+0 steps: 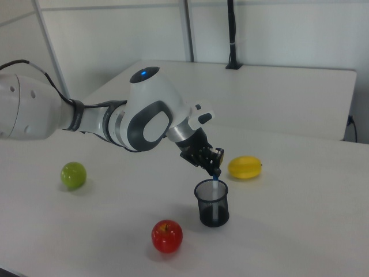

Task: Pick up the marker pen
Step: 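Lift the marker up out of the pen cup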

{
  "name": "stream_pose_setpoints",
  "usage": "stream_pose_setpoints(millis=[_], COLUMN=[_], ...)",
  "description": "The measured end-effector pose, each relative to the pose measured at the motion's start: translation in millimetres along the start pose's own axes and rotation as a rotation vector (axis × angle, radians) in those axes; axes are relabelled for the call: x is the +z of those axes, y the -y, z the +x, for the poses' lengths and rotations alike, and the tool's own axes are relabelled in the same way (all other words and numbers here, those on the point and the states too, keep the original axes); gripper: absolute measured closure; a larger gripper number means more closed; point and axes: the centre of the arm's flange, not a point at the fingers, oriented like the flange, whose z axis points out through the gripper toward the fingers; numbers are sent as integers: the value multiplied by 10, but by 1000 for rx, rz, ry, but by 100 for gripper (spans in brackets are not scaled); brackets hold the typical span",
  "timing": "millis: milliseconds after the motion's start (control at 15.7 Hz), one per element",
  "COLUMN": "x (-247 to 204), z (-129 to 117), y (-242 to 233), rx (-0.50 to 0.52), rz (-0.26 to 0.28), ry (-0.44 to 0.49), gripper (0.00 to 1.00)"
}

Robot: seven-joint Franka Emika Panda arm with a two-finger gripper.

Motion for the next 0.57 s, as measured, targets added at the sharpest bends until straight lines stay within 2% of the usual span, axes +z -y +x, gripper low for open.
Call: stream_pose_setpoints(millis=[319,575], x=[-263,-776], z=[64,137], y=[-134,-374], rx=[20,55], rz=[-9,-24], ry=[-46,-133], gripper=[82,82])
